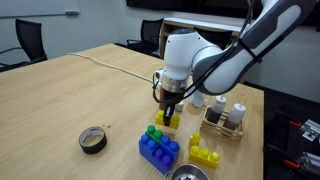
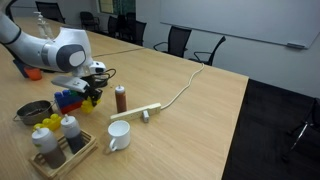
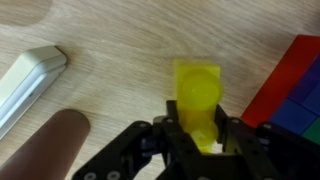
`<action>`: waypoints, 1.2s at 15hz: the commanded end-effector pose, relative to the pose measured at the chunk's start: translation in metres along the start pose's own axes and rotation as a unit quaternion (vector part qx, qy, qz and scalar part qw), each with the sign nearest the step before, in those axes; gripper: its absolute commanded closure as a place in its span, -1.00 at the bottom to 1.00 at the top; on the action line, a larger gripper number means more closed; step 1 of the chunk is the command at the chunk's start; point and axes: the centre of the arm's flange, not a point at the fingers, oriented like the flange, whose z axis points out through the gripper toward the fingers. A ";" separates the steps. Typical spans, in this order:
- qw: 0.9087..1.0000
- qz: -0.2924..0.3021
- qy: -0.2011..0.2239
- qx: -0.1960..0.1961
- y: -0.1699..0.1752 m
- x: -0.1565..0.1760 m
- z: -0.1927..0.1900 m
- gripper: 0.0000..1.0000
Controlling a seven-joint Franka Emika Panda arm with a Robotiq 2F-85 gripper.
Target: Remove the yellow block from the tower and put it on the table
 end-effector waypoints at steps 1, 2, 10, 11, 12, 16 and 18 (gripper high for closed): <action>1.000 -0.019 -0.011 -0.018 -0.002 0.008 -0.005 0.68; 1.000 -0.021 -0.011 -0.020 -0.003 0.009 -0.007 0.37; 1.000 -0.019 0.001 -0.020 -0.013 0.011 -0.017 -0.98; 1.000 -0.019 0.002 -0.023 -0.013 0.011 -0.021 -1.00; 0.999 -0.015 -0.001 -0.034 -0.014 0.010 -0.026 -1.00; 0.999 0.013 0.019 -0.040 -0.013 0.010 -0.056 -1.00; 0.999 0.022 0.033 -0.036 -0.016 0.012 -0.074 -1.00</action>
